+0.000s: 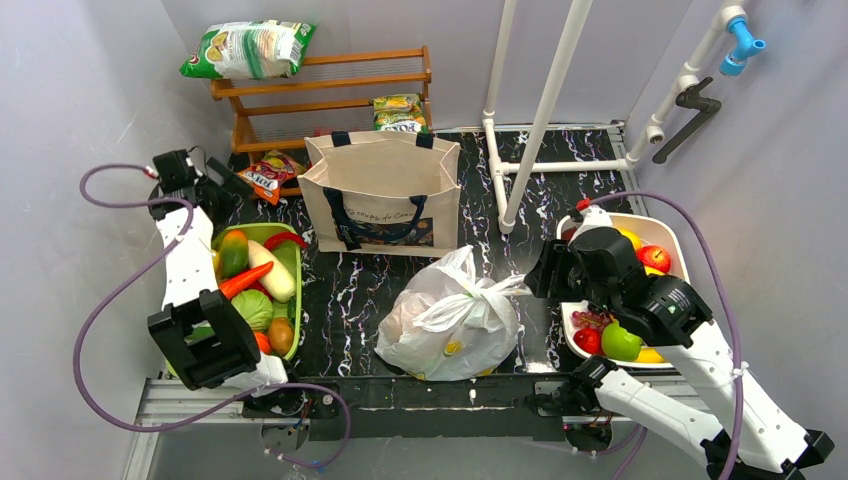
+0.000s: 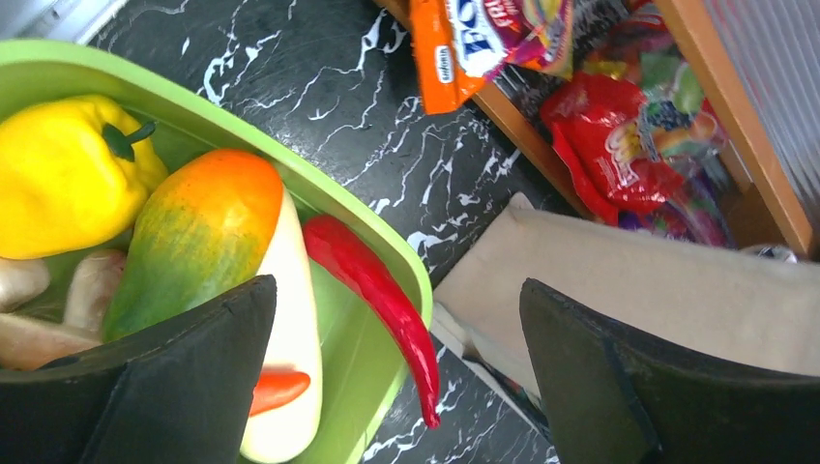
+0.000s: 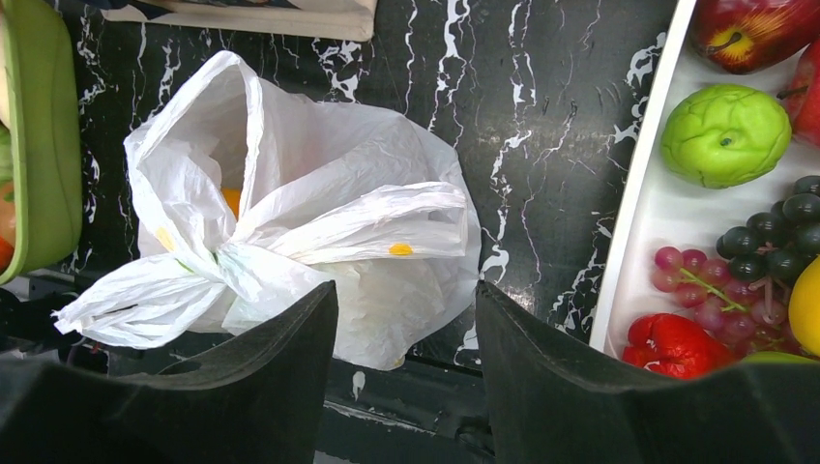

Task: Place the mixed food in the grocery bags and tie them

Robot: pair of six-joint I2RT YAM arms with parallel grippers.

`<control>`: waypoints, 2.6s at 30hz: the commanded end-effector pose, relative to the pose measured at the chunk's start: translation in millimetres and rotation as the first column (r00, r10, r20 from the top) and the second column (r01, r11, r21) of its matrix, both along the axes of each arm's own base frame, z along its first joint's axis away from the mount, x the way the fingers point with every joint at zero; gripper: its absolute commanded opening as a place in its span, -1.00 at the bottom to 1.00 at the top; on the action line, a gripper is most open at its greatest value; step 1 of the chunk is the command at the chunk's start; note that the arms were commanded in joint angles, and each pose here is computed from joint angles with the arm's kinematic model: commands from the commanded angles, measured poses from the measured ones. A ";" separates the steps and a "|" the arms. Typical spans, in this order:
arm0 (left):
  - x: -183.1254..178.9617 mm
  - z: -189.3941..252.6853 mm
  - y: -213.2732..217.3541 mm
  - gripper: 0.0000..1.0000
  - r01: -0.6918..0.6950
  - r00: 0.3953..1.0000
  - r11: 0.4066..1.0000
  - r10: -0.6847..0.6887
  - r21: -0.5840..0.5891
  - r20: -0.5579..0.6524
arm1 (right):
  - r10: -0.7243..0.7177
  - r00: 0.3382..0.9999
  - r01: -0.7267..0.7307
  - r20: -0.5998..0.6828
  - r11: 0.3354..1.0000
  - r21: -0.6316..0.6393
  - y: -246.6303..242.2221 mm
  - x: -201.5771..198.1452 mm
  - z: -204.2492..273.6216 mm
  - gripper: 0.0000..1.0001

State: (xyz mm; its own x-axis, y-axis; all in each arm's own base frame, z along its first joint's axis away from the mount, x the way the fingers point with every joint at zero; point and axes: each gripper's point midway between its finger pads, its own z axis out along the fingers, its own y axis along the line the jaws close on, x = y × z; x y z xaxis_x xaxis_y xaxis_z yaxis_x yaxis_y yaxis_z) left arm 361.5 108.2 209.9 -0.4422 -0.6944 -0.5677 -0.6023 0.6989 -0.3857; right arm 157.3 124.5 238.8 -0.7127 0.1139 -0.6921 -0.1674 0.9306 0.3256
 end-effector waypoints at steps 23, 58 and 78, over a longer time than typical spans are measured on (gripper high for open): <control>94.2 -113.0 34.8 0.75 -0.178 0.935 0.894 0.284 -0.412 0.211 | 0.032 0.999 -0.032 -0.010 0.996 -0.077 16.0 25.2 -25.3 0.25; 106.7 -129.7 15.1 0.71 -0.056 0.991 0.970 0.083 -0.238 0.107 | 0.072 0.995 -0.077 -0.067 0.994 -0.079 32.1 29.8 -41.8 0.22; 200.9 -86.3 17.2 0.55 0.164 0.847 0.947 0.009 -0.276 0.531 | 0.077 0.995 -0.082 -0.056 0.991 -0.106 22.0 23.7 -44.8 0.21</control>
